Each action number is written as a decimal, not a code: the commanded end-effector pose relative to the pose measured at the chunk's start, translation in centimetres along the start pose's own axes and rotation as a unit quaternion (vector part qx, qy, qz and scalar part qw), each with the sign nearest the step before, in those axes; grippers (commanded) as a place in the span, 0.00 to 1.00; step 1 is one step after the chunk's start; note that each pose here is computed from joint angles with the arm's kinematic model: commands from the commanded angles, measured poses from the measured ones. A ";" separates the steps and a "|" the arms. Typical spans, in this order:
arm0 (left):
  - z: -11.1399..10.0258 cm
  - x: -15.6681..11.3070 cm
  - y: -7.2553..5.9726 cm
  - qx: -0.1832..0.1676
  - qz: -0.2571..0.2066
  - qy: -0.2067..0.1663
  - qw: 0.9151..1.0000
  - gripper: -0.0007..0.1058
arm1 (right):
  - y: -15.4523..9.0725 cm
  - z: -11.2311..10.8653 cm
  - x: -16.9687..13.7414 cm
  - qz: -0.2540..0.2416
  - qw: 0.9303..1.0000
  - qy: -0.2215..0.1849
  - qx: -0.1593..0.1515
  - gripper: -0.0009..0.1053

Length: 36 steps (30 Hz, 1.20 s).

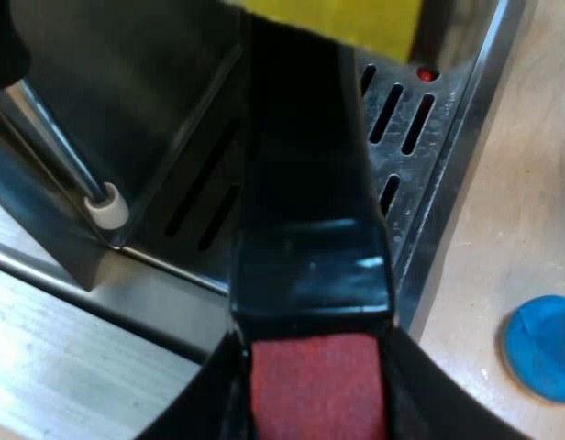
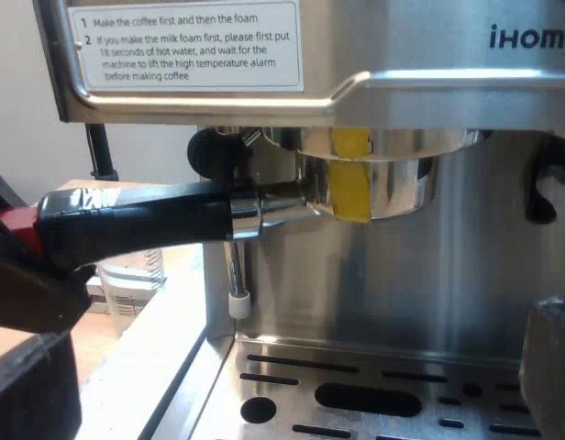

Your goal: Put the handle in the coffee machine

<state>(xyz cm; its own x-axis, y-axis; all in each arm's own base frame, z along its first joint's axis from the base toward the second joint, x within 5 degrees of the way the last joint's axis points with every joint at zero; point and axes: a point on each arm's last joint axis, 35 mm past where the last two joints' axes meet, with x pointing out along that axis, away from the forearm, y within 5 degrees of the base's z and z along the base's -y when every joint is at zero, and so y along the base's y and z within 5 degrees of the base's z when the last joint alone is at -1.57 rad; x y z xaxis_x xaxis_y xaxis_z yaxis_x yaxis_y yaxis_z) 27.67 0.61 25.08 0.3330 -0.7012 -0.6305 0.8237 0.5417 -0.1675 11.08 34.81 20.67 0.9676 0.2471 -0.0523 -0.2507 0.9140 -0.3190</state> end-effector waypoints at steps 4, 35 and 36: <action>0.9 -0.5 -0.4 0.025 -0.027 -0.039 0.999 0.01 | -0.1 0.3 0.3 -0.008 1.000 -0.001 -0.001 0.99; 2.8 -1.6 -0.5 0.042 -0.042 -0.128 0.990 0.01 | -0.1 0.3 0.3 -0.003 1.000 -0.001 0.002 0.99; 2.8 -1.6 -0.5 0.042 -0.043 -0.129 0.990 0.01 | -0.1 0.3 0.3 -0.003 1.000 -0.001 0.002 0.99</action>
<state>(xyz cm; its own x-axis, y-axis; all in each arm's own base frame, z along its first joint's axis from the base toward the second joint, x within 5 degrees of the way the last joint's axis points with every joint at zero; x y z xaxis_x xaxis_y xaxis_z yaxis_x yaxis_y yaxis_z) 27.80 0.53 25.74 0.3608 -0.7346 -0.5746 0.8227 0.5409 -0.1751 11.07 34.82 20.67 0.9671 0.2491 -0.0525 -0.2526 0.9135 -0.3189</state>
